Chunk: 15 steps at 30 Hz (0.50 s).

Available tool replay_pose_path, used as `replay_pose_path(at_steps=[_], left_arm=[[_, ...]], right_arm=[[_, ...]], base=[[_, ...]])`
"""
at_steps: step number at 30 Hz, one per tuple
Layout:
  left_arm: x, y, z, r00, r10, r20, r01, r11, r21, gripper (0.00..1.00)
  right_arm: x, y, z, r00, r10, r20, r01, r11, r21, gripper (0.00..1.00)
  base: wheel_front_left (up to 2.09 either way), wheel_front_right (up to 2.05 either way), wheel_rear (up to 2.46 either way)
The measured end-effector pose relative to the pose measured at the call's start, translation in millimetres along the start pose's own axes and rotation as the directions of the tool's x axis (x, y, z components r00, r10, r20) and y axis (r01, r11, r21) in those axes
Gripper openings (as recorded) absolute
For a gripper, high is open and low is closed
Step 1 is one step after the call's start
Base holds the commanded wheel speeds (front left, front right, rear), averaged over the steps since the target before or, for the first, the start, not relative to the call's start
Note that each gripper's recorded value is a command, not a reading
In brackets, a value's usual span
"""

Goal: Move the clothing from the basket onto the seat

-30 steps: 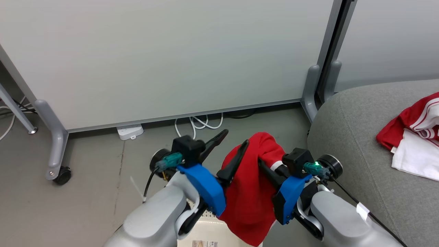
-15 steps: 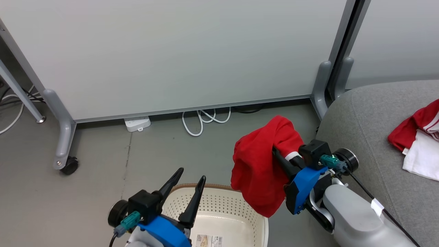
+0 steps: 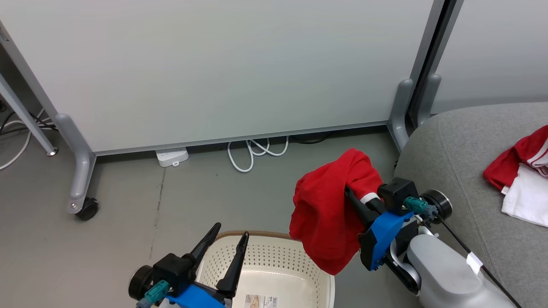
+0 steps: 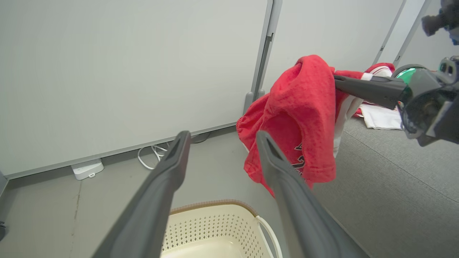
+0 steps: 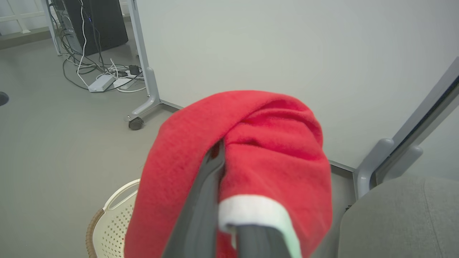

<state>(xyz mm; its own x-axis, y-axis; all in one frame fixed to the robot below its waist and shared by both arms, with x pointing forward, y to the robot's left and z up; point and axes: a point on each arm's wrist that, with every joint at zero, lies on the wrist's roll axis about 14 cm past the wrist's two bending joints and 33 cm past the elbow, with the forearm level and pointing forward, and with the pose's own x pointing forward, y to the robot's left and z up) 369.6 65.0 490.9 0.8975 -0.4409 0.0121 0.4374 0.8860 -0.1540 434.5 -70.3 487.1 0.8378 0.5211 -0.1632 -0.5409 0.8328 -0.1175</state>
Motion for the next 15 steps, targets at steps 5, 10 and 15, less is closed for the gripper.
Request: replay_pose_path(at_steps=[5,10,15], left_arm=[[5,-8,0,1.000,-0.025,0.002,0.025,1.000,-0.003,1.00],[15,-18,-4,0.998,-0.064,-0.007,0.064,0.998,0.005,1.00],[28,-35,-7,0.992,-0.126,-0.013,0.126,0.992,0.003,1.00]], right_arm=[[-5,-5,0,1.000,-0.019,0.003,0.019,1.000,0.005,0.00],[-15,-17,-2,0.998,-0.062,-0.001,0.062,0.998,0.012,0.00],[-33,-37,-8,0.992,-0.128,-0.015,0.128,0.992,0.018,0.00]], base=[[0.00,0.00,0.00],[0.00,0.00,0.00],[0.00,0.00,0.00]])
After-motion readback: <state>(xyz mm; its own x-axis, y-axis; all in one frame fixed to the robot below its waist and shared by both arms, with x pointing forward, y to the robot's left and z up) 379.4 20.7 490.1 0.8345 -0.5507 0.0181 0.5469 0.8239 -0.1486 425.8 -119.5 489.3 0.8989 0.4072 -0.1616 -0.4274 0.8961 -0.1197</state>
